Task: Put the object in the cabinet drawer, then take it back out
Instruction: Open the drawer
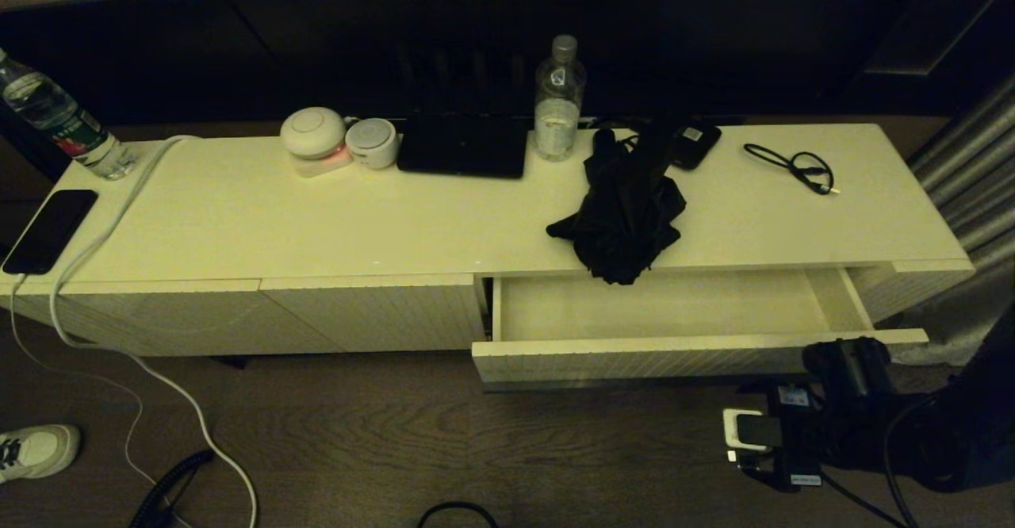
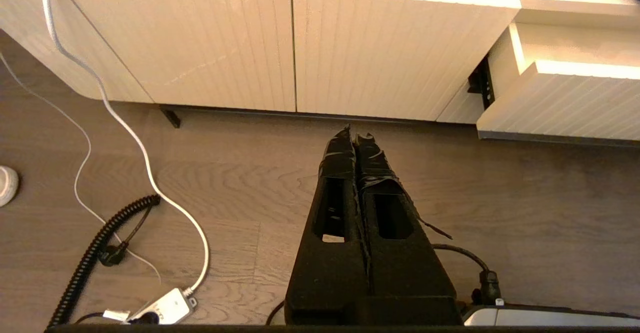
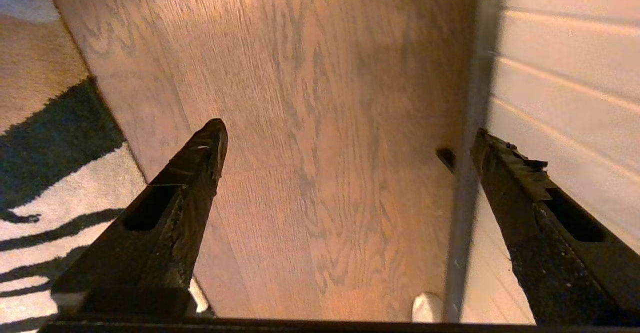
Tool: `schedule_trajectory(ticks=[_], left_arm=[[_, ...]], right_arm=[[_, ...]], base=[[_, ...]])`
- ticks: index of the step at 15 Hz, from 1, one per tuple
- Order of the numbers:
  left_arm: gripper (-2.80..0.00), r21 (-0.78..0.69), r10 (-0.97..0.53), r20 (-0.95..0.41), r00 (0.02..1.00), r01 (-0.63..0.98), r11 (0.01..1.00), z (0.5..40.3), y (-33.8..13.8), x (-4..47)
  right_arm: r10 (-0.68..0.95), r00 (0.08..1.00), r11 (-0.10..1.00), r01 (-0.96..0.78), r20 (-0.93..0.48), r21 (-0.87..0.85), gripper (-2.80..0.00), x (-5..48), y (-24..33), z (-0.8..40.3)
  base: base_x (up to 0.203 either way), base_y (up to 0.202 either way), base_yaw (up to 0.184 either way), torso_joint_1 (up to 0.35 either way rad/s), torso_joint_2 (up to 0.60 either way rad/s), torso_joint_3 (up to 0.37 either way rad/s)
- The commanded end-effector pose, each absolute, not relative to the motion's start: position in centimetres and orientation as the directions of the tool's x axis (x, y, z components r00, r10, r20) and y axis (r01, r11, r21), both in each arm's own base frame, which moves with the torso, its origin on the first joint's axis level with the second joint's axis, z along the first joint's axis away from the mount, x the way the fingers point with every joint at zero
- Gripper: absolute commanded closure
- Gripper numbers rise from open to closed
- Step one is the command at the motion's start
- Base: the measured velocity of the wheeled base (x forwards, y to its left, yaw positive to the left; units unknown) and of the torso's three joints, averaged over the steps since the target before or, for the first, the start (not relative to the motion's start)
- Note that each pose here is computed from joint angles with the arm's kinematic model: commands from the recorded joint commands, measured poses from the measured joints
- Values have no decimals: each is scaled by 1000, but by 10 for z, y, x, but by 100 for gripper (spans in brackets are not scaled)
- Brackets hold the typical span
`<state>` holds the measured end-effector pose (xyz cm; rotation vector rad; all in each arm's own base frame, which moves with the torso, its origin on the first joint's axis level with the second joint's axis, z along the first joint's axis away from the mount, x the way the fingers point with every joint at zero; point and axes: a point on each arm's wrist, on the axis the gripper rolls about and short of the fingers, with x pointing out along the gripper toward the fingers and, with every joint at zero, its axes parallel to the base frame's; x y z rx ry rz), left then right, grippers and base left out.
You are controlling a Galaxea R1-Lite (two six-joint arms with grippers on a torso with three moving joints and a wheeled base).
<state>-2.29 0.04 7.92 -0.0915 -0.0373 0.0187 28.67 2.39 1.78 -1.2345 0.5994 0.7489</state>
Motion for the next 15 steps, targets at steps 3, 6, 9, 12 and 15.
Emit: schedule_trajectory(ticks=[3,6,9,12,15], left_arm=[[0,-93,21,38,999,-18,996,79,0,-23],[0,-93,21,37,999,-17,996,79,0,-23],[0,-93,21,38,999,-18,996,79,0,-23],[0,-93,21,38,999,-18,996,79,0,-23],[0,-93,21,38,999,-18,996,79,0,-23]], right_arm=[[194,721,178,-693,-665,-699,-280,259,23,69],[192,714,186,-700,-673,-690,-280,228,20,104],[181,692,199,-722,-699,-663,0,194,15,137],[175,689,212,-724,-703,-656,0,174,13,178],[193,697,234,-716,-690,-658,0,176,20,209]], base=[[0,0,0,0,0,0],[0,0,0,0,0,0],[0,0,0,0,0,0],[0,0,0,0,0,0],[0,0,0,0,0,0]])
